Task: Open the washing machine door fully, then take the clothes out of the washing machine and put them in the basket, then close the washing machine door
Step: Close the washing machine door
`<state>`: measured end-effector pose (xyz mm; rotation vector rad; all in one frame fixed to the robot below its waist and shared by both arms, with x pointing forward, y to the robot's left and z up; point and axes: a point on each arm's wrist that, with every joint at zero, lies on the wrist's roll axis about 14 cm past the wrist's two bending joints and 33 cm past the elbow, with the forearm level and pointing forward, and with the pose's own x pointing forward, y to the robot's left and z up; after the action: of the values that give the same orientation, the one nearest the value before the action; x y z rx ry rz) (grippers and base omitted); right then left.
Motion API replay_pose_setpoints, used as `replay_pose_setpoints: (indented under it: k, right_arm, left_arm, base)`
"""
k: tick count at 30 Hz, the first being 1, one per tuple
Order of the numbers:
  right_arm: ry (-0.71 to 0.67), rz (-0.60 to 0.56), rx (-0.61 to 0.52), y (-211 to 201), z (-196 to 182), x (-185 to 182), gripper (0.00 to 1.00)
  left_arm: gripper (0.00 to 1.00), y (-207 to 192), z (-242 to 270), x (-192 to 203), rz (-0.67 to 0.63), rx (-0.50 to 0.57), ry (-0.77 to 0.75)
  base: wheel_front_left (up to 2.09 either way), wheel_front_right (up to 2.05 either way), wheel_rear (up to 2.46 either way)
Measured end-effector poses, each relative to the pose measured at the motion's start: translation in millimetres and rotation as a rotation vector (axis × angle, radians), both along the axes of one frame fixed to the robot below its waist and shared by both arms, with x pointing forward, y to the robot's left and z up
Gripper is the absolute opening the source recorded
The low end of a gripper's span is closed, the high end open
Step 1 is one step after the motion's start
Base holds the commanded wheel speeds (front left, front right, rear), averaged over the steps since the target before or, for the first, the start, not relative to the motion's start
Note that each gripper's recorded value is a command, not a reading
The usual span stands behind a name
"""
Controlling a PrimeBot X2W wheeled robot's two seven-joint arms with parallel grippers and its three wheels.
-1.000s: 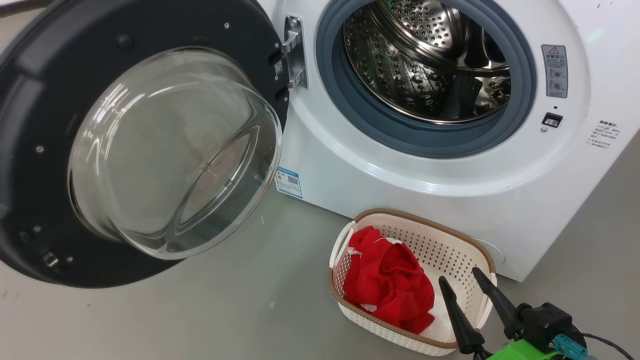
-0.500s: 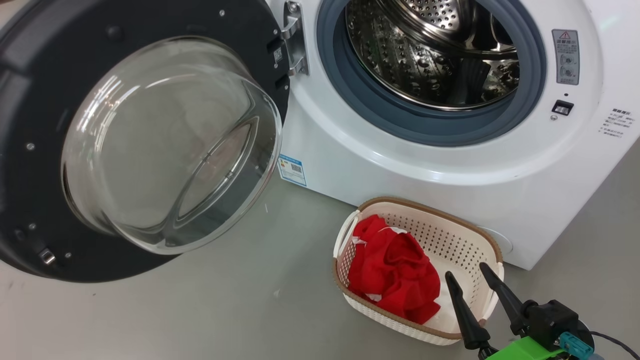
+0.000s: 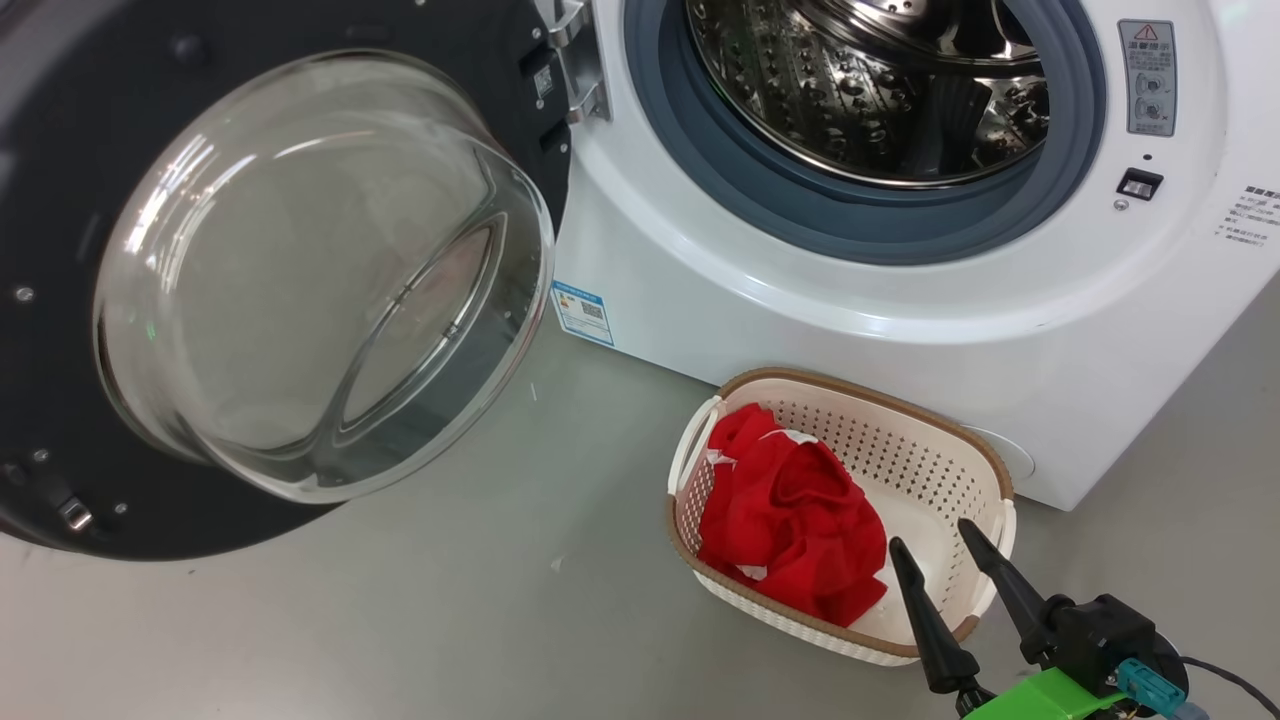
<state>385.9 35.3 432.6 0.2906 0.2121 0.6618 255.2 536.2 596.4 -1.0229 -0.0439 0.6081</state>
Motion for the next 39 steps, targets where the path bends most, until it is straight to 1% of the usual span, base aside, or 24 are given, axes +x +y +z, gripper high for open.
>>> replay_pose_setpoints:
  k: [3, 8, 18, 23, 28, 39]
  right_arm:
    - [0.002, -0.004, 0.000, -1, -1, 1, 1.00]
    - [-0.001, -0.014, 0.000, -4, 0, 1, 1.00]
    - [-0.008, -0.027, 0.000, -8, 3, 2, 1.00]
    - [-0.019, -0.042, 0.000, -12, 6, 4, 1.00]
    - [-0.031, -0.059, 0.001, -17, 11, 7, 1.00]
    - [-0.044, -0.114, -0.002, -35, 16, 6, 1.00]
  left_arm:
    - [0.00, -9, -6, 7, -0.058, -0.027, 0.027]
    - [0.00, -24, -8, 16, -0.148, -0.061, 0.029]
    - [0.00, -40, -10, 11, -0.274, -0.003, 0.118]
    - [0.00, -50, -10, 9, -0.329, 0.023, 0.137]
    - [0.00, -76, -12, 19, -0.437, 0.011, 0.121]
    - [0.00, -131, -5, 32, -0.676, 0.037, 0.104]
  base:
    - [0.00, 0.00, 0.00]
    - [0.00, 0.00, 0.00]
    - [0.00, 0.00, 0.00]
    - [0.00, 0.00, 0.00]
    - [0.00, 0.00, 0.00]
    - [0.00, 0.00, 0.00]
